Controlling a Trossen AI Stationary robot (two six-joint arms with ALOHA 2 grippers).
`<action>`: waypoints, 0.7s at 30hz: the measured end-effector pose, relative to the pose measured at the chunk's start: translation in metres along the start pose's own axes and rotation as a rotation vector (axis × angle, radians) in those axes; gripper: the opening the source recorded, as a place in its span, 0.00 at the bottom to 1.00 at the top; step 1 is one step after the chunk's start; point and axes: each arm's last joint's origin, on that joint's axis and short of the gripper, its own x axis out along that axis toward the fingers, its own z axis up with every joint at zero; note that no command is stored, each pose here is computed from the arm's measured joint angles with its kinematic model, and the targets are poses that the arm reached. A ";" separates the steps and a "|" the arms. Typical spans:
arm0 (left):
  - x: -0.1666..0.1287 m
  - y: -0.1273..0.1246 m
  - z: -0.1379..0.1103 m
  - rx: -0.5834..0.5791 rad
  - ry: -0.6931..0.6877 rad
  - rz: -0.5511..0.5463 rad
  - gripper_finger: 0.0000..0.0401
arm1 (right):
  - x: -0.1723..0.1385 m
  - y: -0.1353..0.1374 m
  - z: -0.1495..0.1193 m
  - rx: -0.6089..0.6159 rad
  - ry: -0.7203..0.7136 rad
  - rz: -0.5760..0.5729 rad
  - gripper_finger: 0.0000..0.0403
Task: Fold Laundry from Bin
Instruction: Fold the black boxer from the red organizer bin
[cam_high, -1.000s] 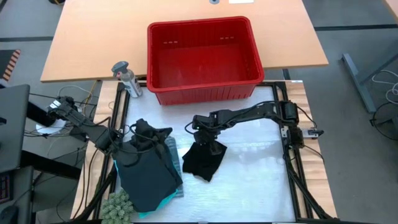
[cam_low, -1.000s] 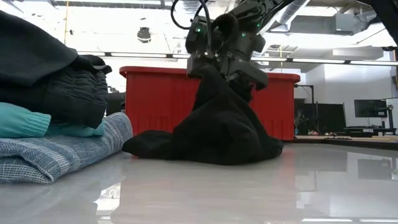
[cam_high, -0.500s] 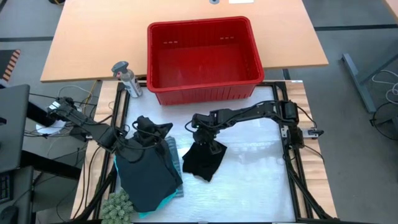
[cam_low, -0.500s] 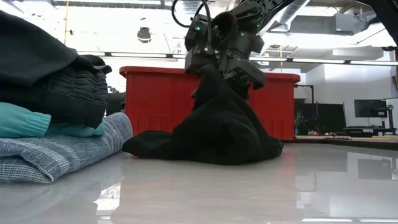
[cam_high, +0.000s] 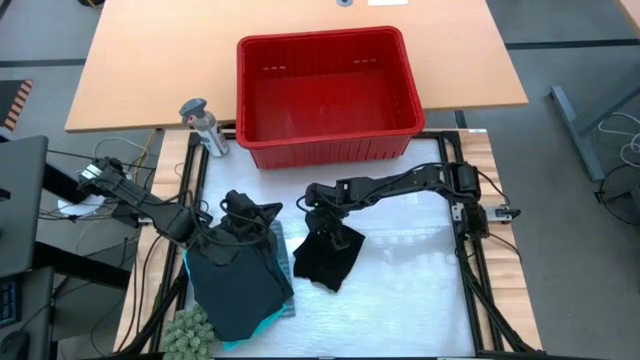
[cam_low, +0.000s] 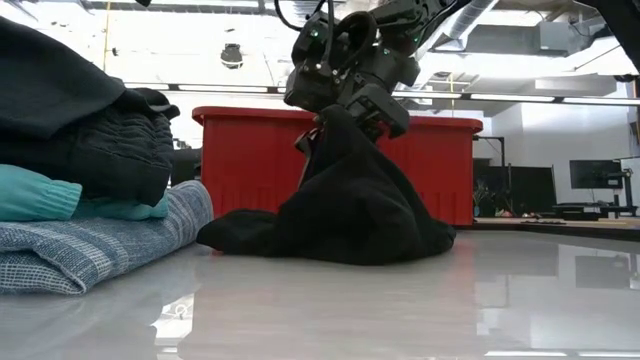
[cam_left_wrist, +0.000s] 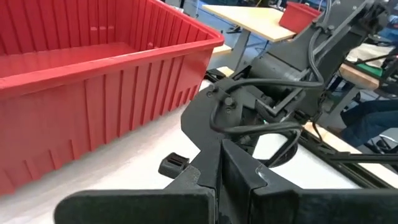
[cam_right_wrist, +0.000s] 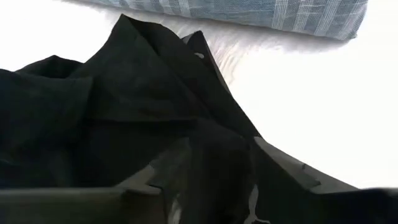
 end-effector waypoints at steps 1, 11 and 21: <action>0.000 0.000 0.000 0.001 0.001 0.000 0.00 | 0.000 0.000 0.000 0.001 0.002 0.000 0.48; 0.000 -0.001 -0.001 -0.014 0.022 -0.019 0.00 | 0.000 0.000 0.000 -0.043 -0.002 -0.001 0.31; 0.000 -0.001 -0.001 -0.014 0.022 -0.020 0.00 | 0.003 -0.011 -0.007 0.005 0.008 -0.012 0.31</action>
